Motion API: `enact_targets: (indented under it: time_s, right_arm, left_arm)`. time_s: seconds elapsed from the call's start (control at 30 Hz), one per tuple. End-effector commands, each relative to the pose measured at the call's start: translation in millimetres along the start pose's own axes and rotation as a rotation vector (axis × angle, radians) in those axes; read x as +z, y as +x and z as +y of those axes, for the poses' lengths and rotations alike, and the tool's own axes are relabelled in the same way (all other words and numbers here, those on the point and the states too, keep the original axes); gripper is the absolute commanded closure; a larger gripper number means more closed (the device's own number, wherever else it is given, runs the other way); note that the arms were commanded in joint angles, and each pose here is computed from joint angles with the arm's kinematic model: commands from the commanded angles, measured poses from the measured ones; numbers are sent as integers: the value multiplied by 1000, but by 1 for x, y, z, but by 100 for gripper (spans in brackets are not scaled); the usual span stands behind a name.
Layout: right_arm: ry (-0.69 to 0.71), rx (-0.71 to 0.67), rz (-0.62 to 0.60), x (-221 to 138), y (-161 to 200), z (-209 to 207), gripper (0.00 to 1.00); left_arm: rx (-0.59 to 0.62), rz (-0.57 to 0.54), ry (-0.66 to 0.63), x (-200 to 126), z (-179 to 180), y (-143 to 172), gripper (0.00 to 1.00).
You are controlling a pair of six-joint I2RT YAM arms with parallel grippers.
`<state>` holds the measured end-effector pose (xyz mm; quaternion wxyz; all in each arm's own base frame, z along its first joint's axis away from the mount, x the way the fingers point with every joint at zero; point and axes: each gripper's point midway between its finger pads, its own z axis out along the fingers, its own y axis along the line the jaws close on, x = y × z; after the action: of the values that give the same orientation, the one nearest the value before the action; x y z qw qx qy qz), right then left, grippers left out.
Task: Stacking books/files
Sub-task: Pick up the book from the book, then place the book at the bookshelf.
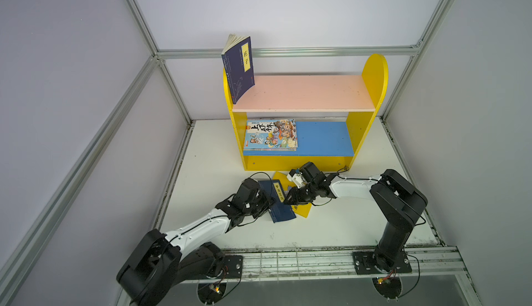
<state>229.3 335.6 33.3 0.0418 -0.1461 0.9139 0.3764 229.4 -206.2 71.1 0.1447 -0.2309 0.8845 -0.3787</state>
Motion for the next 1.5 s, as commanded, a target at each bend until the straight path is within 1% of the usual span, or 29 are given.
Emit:
enact_targets:
  time_s: [0.0, 0.07, 0.1, 0.13, 0.17, 0.3, 0.43, 0.53, 0.6, 0.73, 0.8, 0.93, 1.03, 1.17, 1.33, 1.4, 1.47]
  right_arm:
    - [71, 26, 24, -1, 8, -12, 53]
    - [96, 17, 8, -7, 6, -13, 42]
    - [109, 9, 2, -10, 5, -13, 38]
    - [131, 2, -6, -15, 3, -14, 30]
    - [158, -9, -13, -20, 2, -16, 26]
    - [267, -54, -47, -48, -5, -17, 14]
    - [374, -112, -117, -88, -14, -12, 0]
    - [430, -151, -234, -126, -25, -1, 0]
    - [454, -176, -339, -156, -33, 10, 0]
    - [443, -224, -518, -213, -36, 37, 0]
    - [427, -243, -597, -238, -34, 48, 0]
    - [387, -282, -735, -276, -28, 65, 0]
    - [360, -307, -798, -290, -24, 71, 0]
    - [335, -315, -817, -295, -22, 74, 0]
    - [290, -335, -820, -296, -25, 86, 1]
    - [272, -341, -822, -296, -27, 91, 0]
    - [257, -348, -821, -296, -29, 96, 0]
  left_arm:
    - [27, -15, -2, -5, -5, -3, 100]
    - [36, -17, -6, -8, -5, -3, 100]
    - [40, -15, -9, -9, -5, -3, 100]
    - [49, -17, -7, -10, -7, -3, 100]
    - [64, -16, -8, -12, -8, -3, 100]
    - [158, -30, -8, -21, -22, -5, 100]
    - [295, -86, -10, -38, -44, -8, 100]
    - [413, -142, 12, -57, -70, -9, 100]
    - [506, -182, 29, -73, -90, -9, 100]
    - [700, -251, 77, -110, -133, -4, 100]
    - [796, -279, 135, -134, -163, 0, 100]
    - [975, -322, 224, -172, -213, 7, 100]
    - [1086, -386, 244, -198, -249, 1, 100]
    - [1204, -529, 169, -221, -293, -25, 100]
    - [1335, -718, -28, -222, -339, -68, 100]
    - [1361, -780, -108, -220, -355, -87, 100]
    - [1358, -838, -155, -223, -370, -108, 100]
